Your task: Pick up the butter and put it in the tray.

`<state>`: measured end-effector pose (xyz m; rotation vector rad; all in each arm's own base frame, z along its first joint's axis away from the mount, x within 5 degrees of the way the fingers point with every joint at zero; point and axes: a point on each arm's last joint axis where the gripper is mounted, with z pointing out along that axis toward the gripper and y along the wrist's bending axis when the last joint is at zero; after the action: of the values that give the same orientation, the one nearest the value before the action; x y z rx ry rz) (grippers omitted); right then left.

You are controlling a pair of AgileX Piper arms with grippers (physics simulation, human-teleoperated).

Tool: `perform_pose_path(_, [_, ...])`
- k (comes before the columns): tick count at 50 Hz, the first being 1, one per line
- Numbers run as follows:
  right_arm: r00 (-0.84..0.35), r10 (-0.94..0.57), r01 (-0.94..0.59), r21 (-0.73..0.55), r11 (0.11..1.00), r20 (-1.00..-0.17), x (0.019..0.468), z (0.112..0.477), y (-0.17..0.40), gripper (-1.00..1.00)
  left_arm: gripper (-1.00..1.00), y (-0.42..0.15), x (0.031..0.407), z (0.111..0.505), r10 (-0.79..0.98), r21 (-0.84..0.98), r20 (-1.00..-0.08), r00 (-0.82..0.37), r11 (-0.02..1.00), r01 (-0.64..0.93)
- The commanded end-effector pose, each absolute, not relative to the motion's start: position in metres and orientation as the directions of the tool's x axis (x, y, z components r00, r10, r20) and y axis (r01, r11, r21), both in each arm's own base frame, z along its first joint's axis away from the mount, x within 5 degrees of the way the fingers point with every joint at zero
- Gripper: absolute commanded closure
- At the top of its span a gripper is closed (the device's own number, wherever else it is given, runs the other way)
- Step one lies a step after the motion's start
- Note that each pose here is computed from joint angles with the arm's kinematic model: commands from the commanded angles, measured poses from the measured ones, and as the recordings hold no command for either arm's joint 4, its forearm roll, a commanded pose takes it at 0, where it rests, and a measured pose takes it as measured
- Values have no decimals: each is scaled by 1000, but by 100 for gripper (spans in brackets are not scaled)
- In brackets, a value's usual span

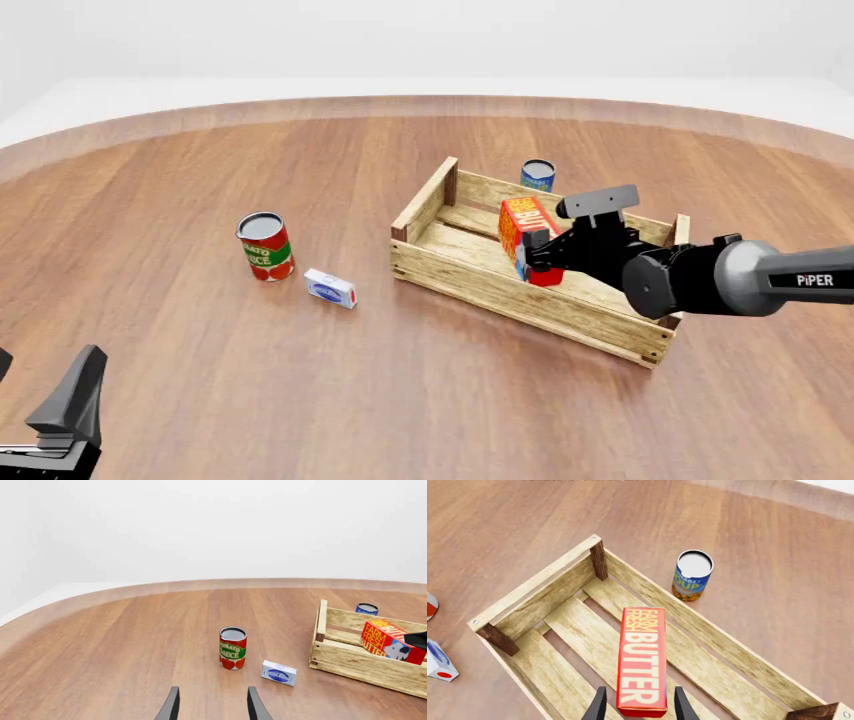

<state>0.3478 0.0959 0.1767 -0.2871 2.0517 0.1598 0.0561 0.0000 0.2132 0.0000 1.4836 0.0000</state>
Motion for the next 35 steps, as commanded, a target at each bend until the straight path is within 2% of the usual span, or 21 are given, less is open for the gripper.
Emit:
perform_pose_path(1, [-451, -144, -274, -16, 962, -881, 342, 185, 94, -100, -100, 0, 56, 213, 0, 0, -996, 87, 1000, 0])
perform_pose_path(35, [-419, -146, -282, -24, 959, -896, 296, 208, 83, -100, -100, 0, 56, 213, 0, 0, -996, 87, 1000, 0])
